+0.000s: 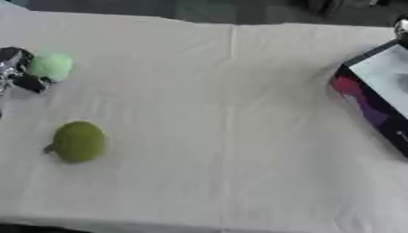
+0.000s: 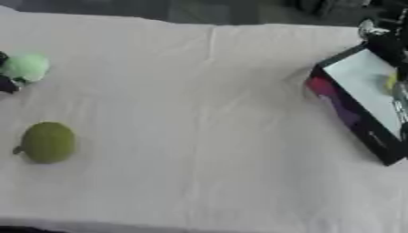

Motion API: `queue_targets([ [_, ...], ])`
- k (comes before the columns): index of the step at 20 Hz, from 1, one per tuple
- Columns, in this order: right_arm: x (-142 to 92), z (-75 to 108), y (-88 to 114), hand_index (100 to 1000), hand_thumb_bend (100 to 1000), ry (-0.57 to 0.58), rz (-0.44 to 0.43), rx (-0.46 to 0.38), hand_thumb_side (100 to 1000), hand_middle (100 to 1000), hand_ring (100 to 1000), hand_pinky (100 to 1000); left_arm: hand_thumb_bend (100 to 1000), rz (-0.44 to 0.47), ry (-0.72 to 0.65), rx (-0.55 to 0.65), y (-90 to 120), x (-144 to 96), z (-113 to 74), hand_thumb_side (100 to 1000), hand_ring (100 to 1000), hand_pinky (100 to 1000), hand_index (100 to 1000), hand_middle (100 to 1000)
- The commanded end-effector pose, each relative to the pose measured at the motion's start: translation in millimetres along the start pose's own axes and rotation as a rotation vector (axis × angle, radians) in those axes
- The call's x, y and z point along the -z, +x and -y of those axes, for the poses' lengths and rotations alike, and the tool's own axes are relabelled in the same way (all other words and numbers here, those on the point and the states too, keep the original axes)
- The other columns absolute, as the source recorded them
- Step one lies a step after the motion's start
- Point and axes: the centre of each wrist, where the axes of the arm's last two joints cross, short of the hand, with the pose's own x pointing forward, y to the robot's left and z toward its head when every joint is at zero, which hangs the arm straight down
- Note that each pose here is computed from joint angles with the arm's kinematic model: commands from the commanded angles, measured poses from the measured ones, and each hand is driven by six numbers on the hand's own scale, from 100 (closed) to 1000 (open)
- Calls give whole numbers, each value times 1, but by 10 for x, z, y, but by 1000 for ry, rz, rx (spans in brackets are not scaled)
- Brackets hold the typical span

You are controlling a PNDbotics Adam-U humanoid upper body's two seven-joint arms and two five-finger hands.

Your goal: Pick up the objects with one hand, pass them to the other hand, and then place them into the box on the other side of the table.

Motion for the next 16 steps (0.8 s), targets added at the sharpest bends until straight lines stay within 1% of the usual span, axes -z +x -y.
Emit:
queue_targets([
  [1,43,97,112,870,100,-13,35,-10,300,817,893,1000,100,43,90,-6,-49,-70,-322,100,595,693,502,538],
  [4,44,99,117,870,100,-13,37,-11,300,817,893,1000,100,58,97,-18,-39,-102,-365,100,595,693,502,538],
  [5,46,93,124,870,100,-12,39,-10,295,816,893,1000,100,72,105,-19,-8,-109,-386,100,576,690,489,520],
  [7,48,83,132,870,100,-10,43,-10,294,816,893,1000,100,125,133,-12,53,-151,-444,100,570,689,486,515],
  [9,48,77,137,870,100,-10,46,-10,292,816,893,1000,100,176,149,-17,62,-210,-504,100,567,689,485,511],
  [13,47,77,154,869,100,-10,53,-10,287,816,892,1000,100,236,161,-36,119,-329,-595,100,559,688,485,504],
  [16,53,62,188,870,100,-8,64,-7,279,817,893,1000,100,293,175,-61,211,-423,-622,100,545,690,485,494],
])
